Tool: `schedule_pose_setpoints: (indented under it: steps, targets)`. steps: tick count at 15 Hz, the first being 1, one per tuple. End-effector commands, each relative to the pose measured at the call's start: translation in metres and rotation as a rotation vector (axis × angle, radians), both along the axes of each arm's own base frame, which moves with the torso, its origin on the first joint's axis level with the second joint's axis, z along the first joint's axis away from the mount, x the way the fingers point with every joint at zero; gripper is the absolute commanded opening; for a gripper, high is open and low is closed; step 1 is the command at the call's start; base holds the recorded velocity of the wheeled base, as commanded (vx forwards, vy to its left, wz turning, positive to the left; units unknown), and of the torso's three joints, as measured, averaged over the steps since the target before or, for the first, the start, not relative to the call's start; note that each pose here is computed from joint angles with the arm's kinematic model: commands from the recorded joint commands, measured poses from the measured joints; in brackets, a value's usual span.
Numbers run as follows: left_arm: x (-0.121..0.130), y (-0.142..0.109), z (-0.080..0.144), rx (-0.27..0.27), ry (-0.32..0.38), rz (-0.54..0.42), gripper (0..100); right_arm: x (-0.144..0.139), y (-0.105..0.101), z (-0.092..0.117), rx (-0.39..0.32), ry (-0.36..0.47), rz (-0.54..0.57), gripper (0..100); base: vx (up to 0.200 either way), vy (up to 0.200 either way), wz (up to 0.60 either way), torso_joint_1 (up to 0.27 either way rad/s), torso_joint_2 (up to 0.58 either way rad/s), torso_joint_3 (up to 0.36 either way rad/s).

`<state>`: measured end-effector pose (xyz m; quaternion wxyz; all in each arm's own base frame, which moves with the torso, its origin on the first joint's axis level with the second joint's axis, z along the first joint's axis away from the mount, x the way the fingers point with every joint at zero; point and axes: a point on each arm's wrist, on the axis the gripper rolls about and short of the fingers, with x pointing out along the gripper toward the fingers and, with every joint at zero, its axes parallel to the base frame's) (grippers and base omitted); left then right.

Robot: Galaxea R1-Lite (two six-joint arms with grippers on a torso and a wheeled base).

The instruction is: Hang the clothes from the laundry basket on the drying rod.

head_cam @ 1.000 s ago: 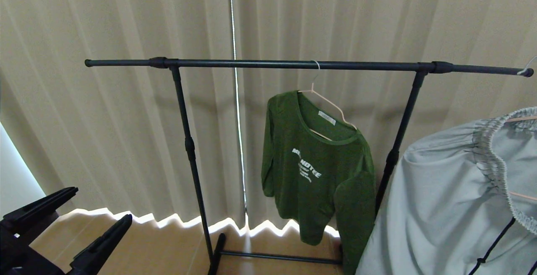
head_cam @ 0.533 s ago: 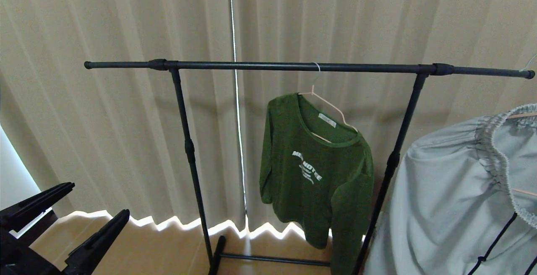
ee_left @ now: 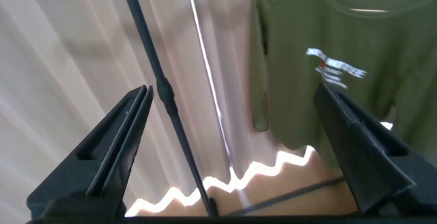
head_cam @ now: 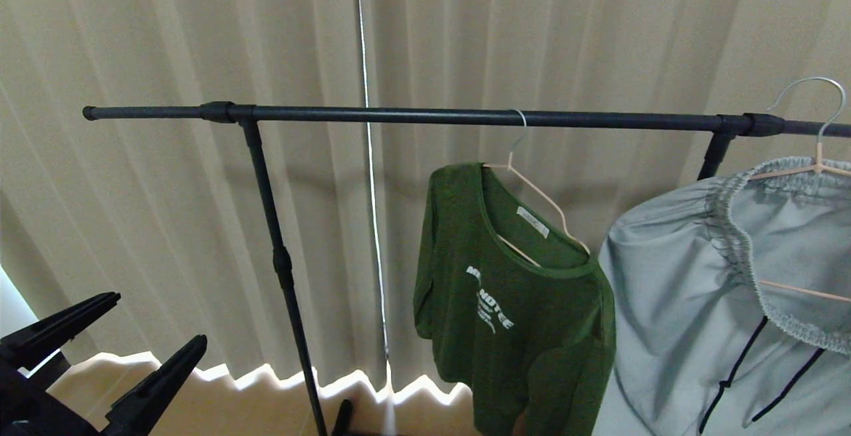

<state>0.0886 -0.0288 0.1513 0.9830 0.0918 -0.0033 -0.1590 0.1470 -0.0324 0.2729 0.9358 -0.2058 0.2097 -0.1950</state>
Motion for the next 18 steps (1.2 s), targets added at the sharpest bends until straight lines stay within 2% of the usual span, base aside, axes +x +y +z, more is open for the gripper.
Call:
schedule_pose_setpoints:
  steps: [1, 5, 9, 12, 18]
  targets:
    - [0.0, 0.0, -0.001, 0.001, 0.003, 0.0, 100, 0.015, 0.004, -0.004, 0.015, 0.032, 0.034, 0, 0.2, 0.0, 0.0, 0.002, 0.01, -0.002]
    - [-0.001, 0.0, -0.001, 0.001, 0.003, 0.0, 100, 0.044, 0.015, -0.008, 0.028, 0.066, 0.04, 0, 0.2, 0.0, 0.0, 0.006, 0.0, 0.001]
    - [-0.003, 0.001, -0.002, 0.001, 0.0, 0.0, 100, 0.065, 0.032, -0.02, 0.009, 0.094, 0.047, 0, 0.0, 0.0, 0.0, 0.0, 0.0, 0.0]
    - [-0.003, 0.001, -0.002, 0.001, 0.0, 0.0, 100, 0.072, 0.038, -0.025, -0.002, 0.114, 0.046, 0, 0.0, 0.0, 0.0, 0.0, 0.0, 0.0]
    - [-0.003, 0.001, -0.004, 0.003, 0.004, 0.0, 100, 0.069, 0.057, -0.042, -0.02, 0.173, 0.116, 0, 0.0, 0.0, 0.0, 0.0, 0.0, 0.0]
